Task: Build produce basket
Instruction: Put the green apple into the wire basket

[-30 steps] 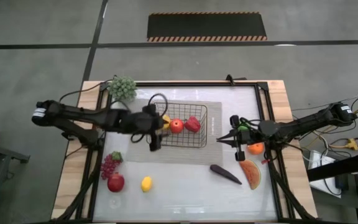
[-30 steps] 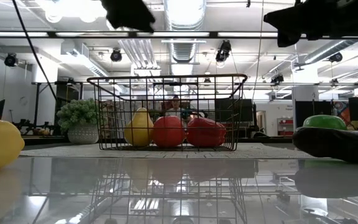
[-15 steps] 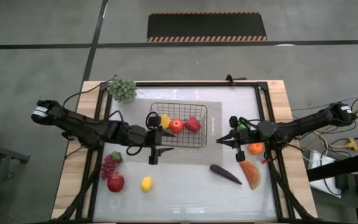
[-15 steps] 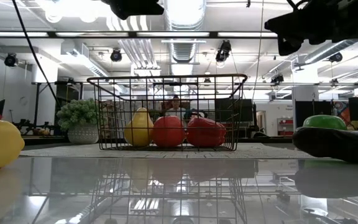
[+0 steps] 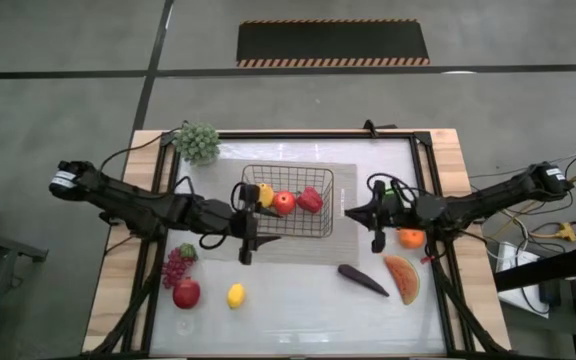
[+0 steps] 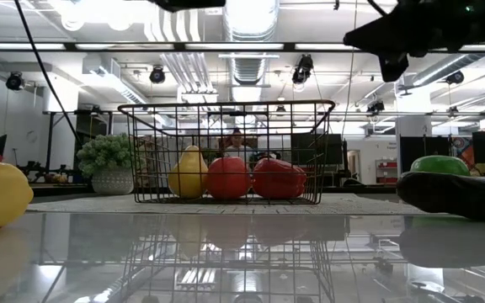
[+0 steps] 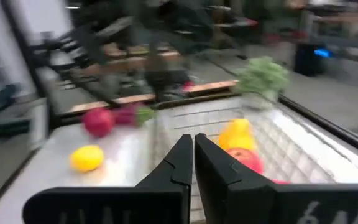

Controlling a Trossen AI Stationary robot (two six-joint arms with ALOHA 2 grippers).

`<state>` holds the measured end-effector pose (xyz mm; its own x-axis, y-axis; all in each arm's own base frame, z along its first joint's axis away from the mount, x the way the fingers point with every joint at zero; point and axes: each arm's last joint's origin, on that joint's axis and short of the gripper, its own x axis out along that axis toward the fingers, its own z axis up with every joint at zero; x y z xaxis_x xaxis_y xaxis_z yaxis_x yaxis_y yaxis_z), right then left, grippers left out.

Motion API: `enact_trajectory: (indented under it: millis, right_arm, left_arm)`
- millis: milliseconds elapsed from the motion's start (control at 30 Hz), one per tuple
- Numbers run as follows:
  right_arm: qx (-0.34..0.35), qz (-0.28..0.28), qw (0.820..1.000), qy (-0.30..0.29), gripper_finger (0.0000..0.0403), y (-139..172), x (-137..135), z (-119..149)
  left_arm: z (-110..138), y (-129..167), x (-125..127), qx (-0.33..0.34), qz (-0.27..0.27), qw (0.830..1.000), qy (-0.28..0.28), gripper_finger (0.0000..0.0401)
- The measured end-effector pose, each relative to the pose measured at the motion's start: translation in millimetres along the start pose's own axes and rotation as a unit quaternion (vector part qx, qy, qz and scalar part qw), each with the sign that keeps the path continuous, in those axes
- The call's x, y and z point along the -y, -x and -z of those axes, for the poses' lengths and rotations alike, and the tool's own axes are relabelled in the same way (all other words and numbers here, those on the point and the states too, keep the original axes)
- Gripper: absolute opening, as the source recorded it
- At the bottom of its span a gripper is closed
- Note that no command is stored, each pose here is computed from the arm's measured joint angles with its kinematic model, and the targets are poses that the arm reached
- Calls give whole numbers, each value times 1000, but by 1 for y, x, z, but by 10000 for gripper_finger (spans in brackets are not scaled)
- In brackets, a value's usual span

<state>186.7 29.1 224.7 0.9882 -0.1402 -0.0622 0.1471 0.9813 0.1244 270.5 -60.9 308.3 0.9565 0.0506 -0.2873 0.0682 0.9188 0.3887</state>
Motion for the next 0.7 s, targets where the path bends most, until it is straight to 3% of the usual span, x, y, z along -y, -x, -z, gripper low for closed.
enact_trajectory:
  millis: [167,300,433,567,700]
  right_arm:
    - [-95,131,987,1,9,-11,0,-21]
    - [-173,261,949,-43,9,-11,7,-46]
    - [-281,343,892,-90,9,-1,17,-65]
    - [-374,413,816,-152,9,12,28,-77]
    - [-465,421,750,-209,9,21,34,-77]
  left_arm:
    - [-1,-2,-3,59,-33,995,-76,217]
    - [3,-3,-6,83,-62,986,-129,217]
    - [9,-3,-13,85,-82,983,-141,217]
    - [18,0,-19,79,-95,983,-137,217]
    - [24,5,-22,79,-116,981,-130,217]
